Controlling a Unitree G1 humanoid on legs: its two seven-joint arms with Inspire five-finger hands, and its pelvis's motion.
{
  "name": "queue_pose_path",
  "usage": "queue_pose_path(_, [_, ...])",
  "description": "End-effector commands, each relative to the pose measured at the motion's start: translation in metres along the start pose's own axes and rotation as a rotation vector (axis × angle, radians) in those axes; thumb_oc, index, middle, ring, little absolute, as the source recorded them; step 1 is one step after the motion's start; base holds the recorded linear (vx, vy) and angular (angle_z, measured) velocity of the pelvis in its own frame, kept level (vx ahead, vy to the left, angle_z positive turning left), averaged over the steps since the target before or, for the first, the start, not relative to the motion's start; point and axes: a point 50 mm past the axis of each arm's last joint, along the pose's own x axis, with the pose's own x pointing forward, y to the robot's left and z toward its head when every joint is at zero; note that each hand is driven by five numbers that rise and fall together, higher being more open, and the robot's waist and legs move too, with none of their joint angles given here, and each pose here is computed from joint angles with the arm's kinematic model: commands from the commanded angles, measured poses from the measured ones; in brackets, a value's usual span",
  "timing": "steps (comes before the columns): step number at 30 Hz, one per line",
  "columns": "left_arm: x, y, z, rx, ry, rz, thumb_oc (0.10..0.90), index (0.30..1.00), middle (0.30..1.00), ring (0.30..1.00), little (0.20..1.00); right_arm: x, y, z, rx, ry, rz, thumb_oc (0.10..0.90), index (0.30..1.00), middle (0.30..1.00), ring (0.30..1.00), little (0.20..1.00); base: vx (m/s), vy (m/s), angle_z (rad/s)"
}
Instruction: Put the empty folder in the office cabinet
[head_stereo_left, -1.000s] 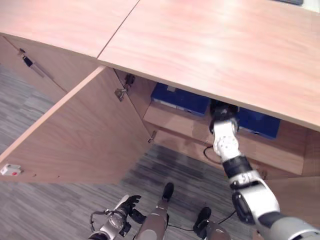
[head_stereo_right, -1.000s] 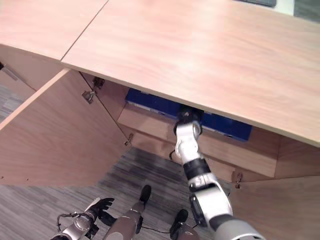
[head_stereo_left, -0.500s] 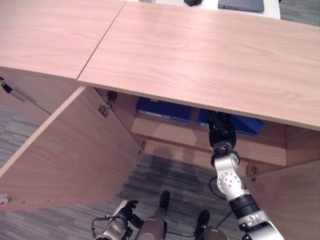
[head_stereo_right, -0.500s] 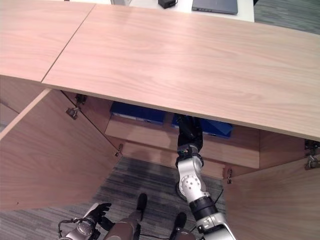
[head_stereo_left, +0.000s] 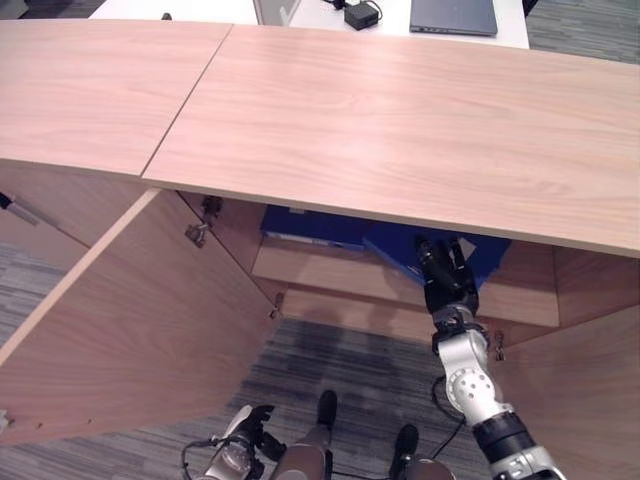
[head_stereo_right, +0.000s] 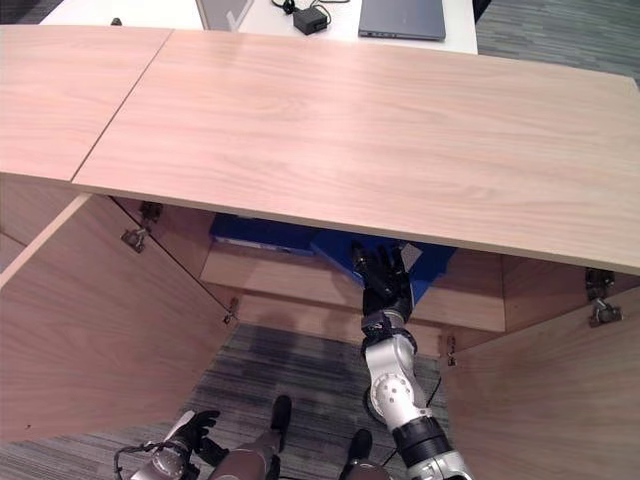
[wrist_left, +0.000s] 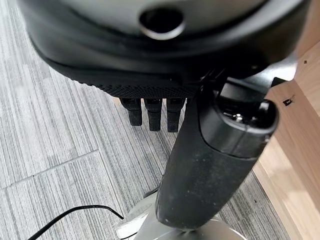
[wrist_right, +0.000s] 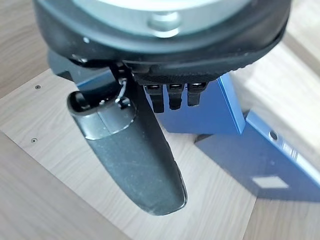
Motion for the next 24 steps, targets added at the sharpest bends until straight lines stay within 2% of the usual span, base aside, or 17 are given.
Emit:
queue_pose_path(1, [0.001,0.003,0.006,0.001,-0.029,0.021,0.8,0.9,0.9,0.9,0.9,-0.004,0.025,0.025,-0.072,-0.13,0.203,0.8,0.9,0.9,0.9,0.9,0.0,0.0,0.0])
queue_pose_path(13, [0.002,0.005,0.01,0.008,-0.051,0.023,0.8,0.9,0.9,0.9,0.9,-0.005,0.007,0.023,-0.125,-0.104,0.17,0.8,0.9,0.9,0.9,0.9,0.0,0.0,0.0])
queue_pose_path(14, [0.002,0.005,0.01,0.007,-0.052,0.024,0.8,0.9,0.9,0.9,0.9,-0.006,0.006,0.022,-0.14,-0.096,0.175,0.525,0.488,0.488,0.488,0.488,0.0,0.0,0.0])
queue_pose_path(15, [0.002,0.006,0.01,0.009,-0.053,0.026,0.8,0.9,0.9,0.9,0.9,-0.006,0.005,0.022,-0.16,-0.093,0.184,0.4,0.3,0.3,0.3,0.3,0.0,0.0,0.0])
queue_pose_path(21, [0.001,0.01,0.007,0.008,-0.058,0.026,0.8,0.9,0.9,0.9,0.9,-0.009,0.001,0.031,-0.314,-0.101,0.262,0.4,0.3,0.3,0.3,0.3,0.0,0.0,0.0])
queue_pose_path(24, [0.0,0.016,0.005,0.028,-0.076,0.02,0.8,0.9,0.9,0.9,0.9,-0.019,0.009,0.045,-0.533,-0.132,0.438,0.4,0.3,0.3,0.3,0.3,0.0,0.0,0.0])
